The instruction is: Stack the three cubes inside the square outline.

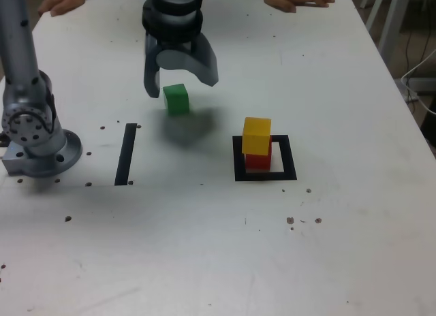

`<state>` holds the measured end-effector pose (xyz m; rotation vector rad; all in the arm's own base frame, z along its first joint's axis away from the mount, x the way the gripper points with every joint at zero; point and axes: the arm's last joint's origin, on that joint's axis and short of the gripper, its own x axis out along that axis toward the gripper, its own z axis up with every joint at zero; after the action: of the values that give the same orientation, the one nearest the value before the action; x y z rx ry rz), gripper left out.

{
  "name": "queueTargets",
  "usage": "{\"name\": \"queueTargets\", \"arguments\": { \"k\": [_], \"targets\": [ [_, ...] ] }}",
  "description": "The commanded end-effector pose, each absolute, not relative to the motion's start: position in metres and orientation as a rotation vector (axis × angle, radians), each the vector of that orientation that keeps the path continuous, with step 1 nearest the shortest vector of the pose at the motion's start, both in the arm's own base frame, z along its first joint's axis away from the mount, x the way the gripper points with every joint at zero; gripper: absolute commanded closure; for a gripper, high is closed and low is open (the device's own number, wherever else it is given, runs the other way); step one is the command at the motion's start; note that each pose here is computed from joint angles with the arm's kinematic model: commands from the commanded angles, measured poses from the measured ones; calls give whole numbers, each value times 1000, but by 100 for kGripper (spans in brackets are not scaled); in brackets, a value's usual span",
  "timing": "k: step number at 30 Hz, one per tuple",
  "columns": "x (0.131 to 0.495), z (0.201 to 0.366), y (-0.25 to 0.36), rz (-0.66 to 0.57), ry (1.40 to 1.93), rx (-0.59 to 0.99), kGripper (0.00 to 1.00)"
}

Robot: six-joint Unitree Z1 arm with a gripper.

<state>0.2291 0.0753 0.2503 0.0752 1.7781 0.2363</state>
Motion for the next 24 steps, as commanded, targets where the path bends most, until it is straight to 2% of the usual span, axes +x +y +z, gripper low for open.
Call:
{"name": "queueTargets", "arguments": {
  "k": [1,11,15,24],
  "targets": [
    [225,247,81,253,1774,59,1],
    [217,228,100,277,1785,6,3],
    [222,223,101,260,1808,6,8],
    [232,212,99,209,1811,2,21]
  ]
}}
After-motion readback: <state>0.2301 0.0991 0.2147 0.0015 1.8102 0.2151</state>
